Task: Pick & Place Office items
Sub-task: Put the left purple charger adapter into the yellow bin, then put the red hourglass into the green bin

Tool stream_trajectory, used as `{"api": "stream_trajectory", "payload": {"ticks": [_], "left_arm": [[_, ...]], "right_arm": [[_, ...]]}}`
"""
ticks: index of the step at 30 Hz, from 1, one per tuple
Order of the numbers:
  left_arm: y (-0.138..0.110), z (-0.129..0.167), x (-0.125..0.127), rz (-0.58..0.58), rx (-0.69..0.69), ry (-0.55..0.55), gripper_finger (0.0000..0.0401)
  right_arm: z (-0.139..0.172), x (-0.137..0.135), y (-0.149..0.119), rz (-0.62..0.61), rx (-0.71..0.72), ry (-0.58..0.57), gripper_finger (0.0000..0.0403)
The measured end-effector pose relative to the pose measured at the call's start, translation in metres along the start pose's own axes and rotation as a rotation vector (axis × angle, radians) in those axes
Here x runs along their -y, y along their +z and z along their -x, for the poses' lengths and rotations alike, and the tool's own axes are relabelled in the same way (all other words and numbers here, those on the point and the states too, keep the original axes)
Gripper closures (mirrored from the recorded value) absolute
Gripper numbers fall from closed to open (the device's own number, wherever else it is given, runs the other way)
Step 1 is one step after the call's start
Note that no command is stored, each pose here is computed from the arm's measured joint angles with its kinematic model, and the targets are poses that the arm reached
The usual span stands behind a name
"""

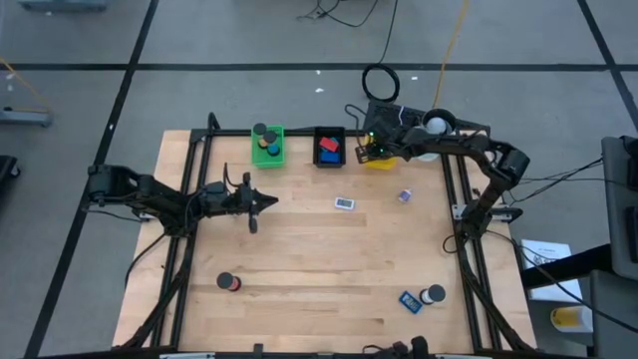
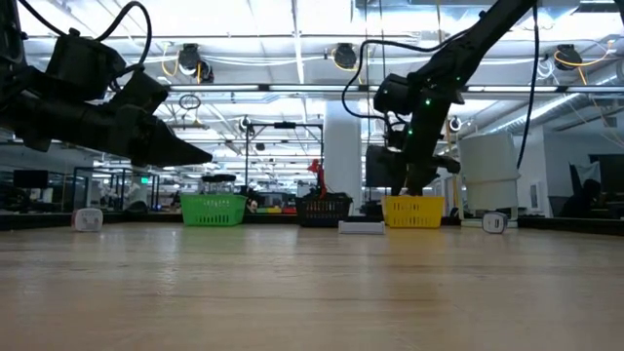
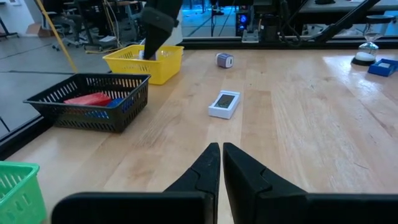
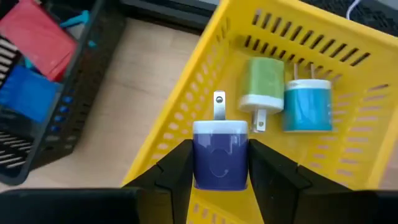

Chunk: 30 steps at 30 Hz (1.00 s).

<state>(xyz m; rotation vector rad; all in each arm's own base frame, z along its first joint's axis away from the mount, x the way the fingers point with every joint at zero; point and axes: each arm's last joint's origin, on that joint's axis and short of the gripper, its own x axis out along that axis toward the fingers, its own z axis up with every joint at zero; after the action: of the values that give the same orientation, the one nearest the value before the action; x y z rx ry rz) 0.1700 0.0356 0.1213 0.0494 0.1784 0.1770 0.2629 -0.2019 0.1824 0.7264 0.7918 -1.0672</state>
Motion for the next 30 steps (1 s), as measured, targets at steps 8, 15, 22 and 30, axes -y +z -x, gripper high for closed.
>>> {"api": "stream_trajectory", "payload": {"ticks": [8, 15, 22, 30], "left_arm": [[0.0, 0.0, 0.0, -0.002, 0.002, 0.001, 0.0373], [0.0, 0.0, 0.0, -0.002, 0.004, 0.001, 0.0373], [0.0, 0.0, 0.0, -0.001, -0.002, 0.0, 0.0373], [0.0, 0.0, 0.0, -0.003, -0.001, 0.0, 0.0373]], "right_arm": [[0.0, 0.0, 0.001, 0.006, -0.01, 0.037, 0.0257], [0.0, -0.002, 0.0, 0.068, -0.01, 0.037, 0.0207], [0.01, 0.003, -0.001, 0.168, -0.03, 0.011, 0.0207], [0.035, 0.01, -0.011, 0.237, -0.061, -0.102, 0.0329]]}}
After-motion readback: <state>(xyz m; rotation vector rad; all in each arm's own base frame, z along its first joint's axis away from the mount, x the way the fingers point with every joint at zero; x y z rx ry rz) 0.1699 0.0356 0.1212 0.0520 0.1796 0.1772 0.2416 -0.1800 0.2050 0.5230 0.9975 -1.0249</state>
